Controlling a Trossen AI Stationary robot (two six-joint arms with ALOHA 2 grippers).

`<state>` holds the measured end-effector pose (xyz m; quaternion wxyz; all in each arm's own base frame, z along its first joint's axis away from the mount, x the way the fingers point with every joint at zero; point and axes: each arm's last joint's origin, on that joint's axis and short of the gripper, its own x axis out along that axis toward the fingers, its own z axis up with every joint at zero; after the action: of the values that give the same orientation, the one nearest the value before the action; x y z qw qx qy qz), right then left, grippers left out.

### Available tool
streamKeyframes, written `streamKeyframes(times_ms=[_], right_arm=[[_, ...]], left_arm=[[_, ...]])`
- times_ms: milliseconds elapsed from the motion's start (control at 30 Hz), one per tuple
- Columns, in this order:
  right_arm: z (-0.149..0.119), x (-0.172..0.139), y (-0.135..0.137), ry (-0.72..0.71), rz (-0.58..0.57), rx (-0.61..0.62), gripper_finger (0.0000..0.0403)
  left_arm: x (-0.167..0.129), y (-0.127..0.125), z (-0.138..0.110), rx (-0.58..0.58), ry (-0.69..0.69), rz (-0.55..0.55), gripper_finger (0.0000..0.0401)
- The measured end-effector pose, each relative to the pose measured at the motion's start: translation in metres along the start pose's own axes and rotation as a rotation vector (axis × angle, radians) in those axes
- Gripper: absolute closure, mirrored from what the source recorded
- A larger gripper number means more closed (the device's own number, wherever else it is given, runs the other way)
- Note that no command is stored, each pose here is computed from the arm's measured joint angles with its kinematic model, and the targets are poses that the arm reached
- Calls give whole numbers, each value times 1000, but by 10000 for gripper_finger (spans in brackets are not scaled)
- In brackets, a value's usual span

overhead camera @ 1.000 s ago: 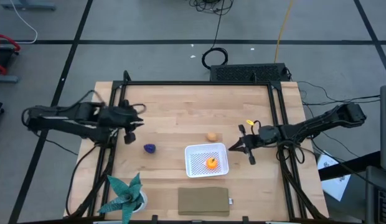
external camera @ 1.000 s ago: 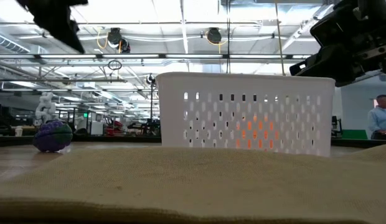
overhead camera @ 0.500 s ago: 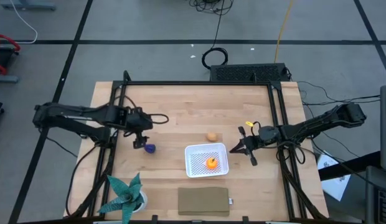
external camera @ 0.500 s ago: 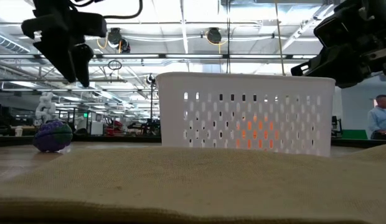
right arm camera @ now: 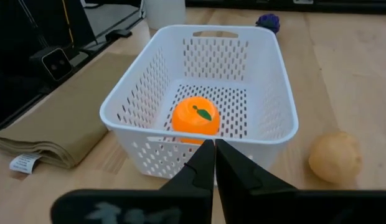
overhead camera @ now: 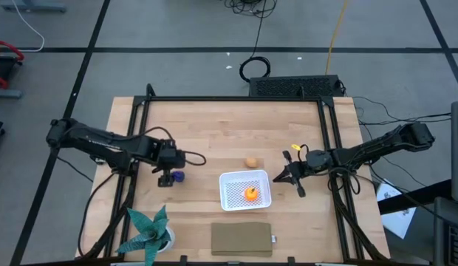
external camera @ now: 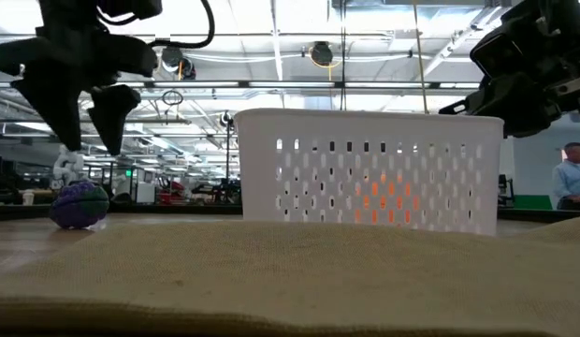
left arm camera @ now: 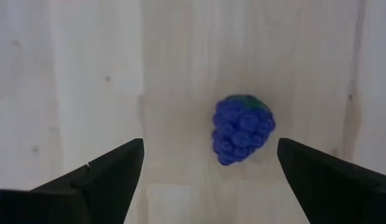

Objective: Pick and placing Produce into tupperware
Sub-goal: Put the grape into the white basket

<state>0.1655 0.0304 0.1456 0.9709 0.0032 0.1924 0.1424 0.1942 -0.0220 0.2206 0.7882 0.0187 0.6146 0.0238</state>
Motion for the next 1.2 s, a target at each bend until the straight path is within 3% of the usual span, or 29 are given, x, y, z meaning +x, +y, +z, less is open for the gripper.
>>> streamKeyframes(times_ms=[267, 467, 700, 1200], right_arm=[[0, 0, 0, 4, 0, -20, 397], [0, 0, 0, 4, 0, -22, 397], [0, 0, 0, 4, 0, -34, 397], [0, 0, 0, 4, 0, -45, 397]], left_arm=[[26, -13, -5, 41, -98, -70, 27], [45, -16, -23, 45, -37, -71, 27], [52, -18, -27, 88, -52, -72, 27], [53, -14, -20, 27, -129, -61, 27]])
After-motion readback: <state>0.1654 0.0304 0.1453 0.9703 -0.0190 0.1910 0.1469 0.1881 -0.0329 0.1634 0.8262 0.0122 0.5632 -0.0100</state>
